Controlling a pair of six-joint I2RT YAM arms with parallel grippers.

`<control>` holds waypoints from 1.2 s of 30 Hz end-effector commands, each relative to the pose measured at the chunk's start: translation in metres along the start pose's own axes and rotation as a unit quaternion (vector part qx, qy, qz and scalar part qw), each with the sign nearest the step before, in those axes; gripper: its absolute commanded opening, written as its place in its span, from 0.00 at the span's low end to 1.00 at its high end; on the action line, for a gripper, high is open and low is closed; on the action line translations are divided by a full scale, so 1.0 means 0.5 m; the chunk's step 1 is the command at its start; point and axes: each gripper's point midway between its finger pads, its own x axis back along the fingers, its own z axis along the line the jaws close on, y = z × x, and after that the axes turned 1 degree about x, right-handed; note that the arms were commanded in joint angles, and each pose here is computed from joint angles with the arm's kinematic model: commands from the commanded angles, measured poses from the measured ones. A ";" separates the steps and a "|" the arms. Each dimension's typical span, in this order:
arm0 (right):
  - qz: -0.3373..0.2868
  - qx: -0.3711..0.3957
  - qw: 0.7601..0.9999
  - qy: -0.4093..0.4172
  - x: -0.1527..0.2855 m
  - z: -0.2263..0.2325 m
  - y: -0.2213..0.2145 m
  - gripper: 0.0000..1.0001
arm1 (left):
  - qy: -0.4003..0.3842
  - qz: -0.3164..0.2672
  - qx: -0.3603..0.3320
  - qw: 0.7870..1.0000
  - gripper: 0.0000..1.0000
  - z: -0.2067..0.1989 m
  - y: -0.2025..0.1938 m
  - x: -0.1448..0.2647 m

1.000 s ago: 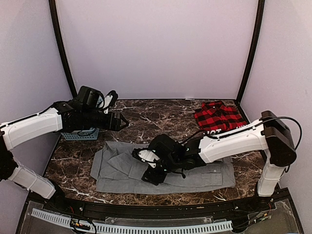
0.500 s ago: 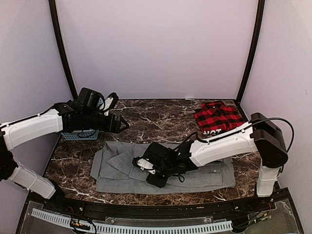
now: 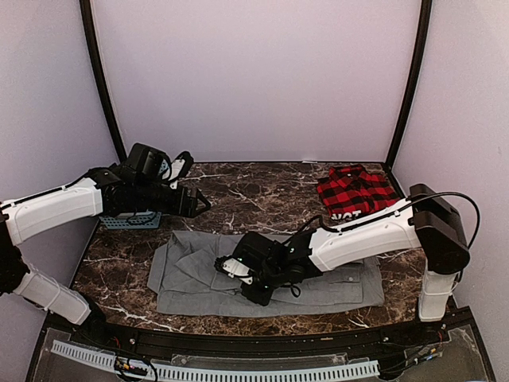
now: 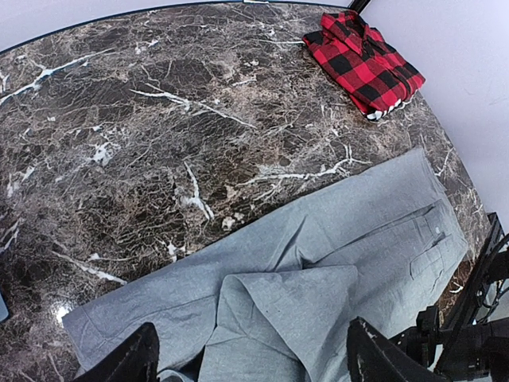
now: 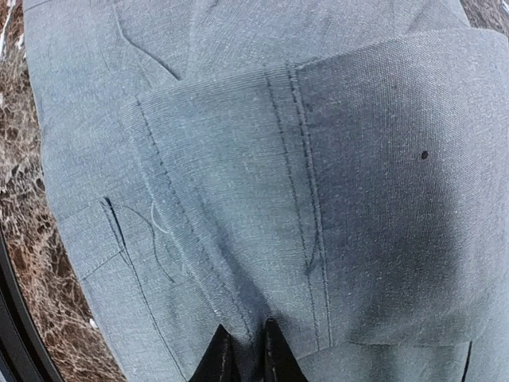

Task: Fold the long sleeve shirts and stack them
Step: Pick up the sleeve from the rectangle-folded shirt.

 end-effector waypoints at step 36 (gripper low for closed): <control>-0.108 -0.123 0.972 0.166 0.063 -0.013 0.063 0.00 | 0.007 0.024 -0.001 1.000 0.80 0.016 -0.033 -0.013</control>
